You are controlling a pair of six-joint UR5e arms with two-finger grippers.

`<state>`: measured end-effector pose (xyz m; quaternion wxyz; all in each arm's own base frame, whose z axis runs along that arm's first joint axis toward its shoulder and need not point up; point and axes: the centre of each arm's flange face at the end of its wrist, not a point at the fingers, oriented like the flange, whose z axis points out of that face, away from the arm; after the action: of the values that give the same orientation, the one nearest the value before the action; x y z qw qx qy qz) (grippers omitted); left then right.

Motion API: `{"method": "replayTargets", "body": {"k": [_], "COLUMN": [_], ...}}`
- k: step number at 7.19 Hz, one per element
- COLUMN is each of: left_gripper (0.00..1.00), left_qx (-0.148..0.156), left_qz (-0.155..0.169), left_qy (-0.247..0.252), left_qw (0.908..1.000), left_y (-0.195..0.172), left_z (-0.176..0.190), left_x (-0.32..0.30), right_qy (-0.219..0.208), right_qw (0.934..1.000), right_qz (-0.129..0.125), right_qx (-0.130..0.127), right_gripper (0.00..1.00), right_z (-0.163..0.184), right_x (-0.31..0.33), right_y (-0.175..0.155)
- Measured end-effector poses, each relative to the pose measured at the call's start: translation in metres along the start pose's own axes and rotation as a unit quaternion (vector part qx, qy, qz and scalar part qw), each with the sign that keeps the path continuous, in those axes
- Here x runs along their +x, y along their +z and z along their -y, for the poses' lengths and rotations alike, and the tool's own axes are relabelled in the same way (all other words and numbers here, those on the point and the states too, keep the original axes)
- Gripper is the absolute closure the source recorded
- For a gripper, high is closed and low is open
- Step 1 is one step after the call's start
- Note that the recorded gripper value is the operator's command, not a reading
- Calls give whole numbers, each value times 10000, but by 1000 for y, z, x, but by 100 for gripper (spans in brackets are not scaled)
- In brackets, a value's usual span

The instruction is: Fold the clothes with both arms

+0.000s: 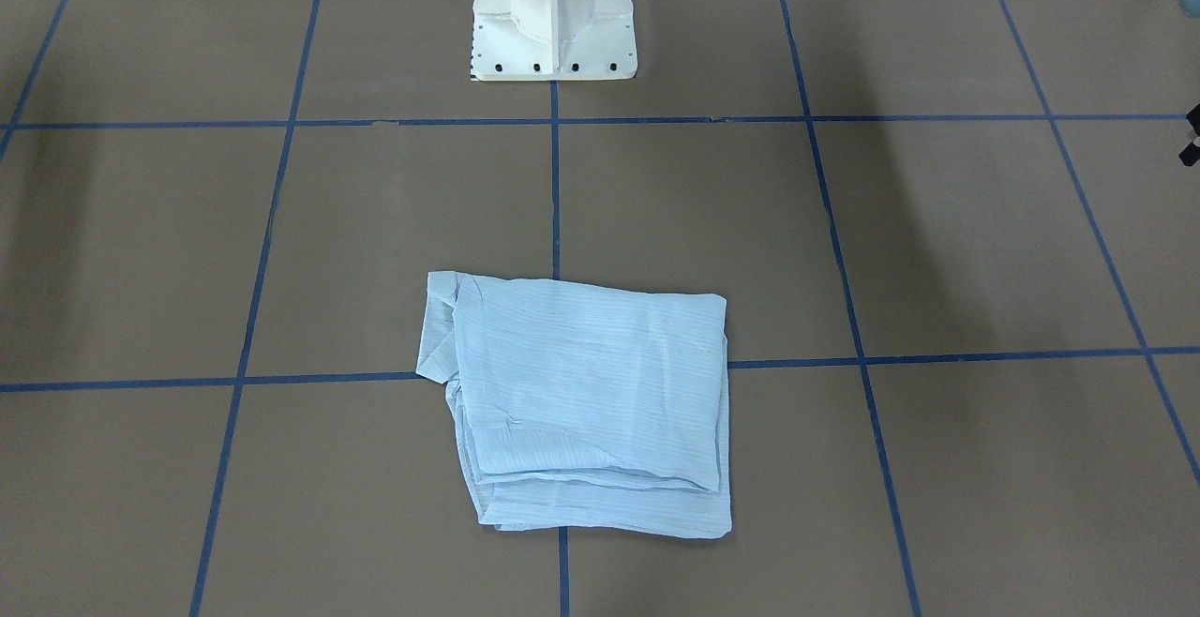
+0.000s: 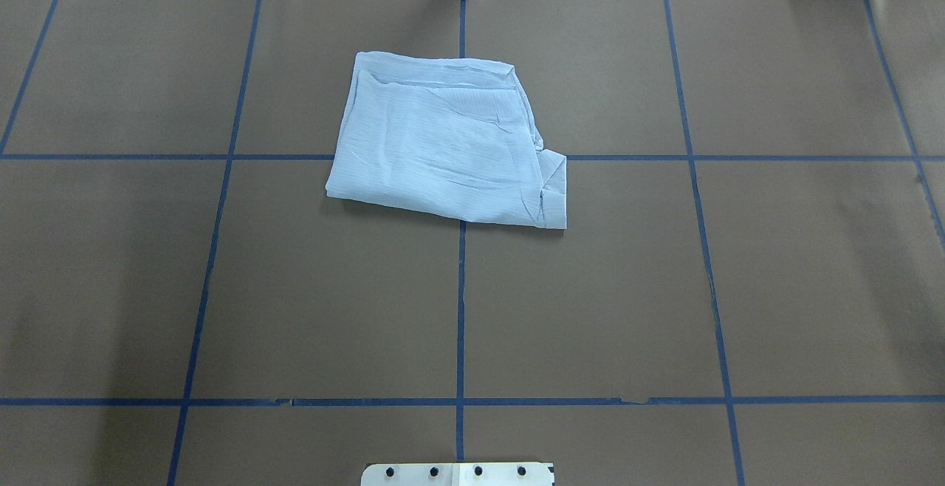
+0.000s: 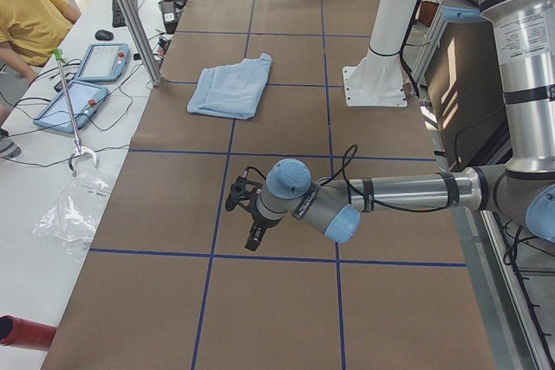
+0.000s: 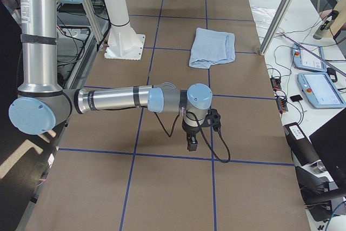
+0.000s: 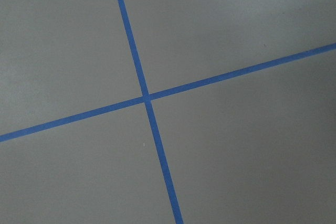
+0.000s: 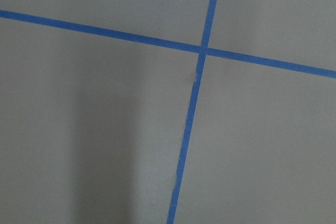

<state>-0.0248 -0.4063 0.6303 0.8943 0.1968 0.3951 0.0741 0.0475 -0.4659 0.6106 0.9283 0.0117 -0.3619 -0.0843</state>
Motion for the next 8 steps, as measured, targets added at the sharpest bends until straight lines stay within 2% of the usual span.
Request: {"method": "replayTargets", "body": {"k": [8], "left_gripper": [0], "left_qx": [17], "left_qz": [-1], "left_qy": [19], "left_qw": [10000], "left_y": [-3], "left_z": [-5], "left_x": [3], "right_qy": [149], "right_qw": [9999], "right_qz": [34], "right_qx": [-2], "right_gripper": [0], "right_z": [-5], "right_x": [8], "right_y": [0]}}
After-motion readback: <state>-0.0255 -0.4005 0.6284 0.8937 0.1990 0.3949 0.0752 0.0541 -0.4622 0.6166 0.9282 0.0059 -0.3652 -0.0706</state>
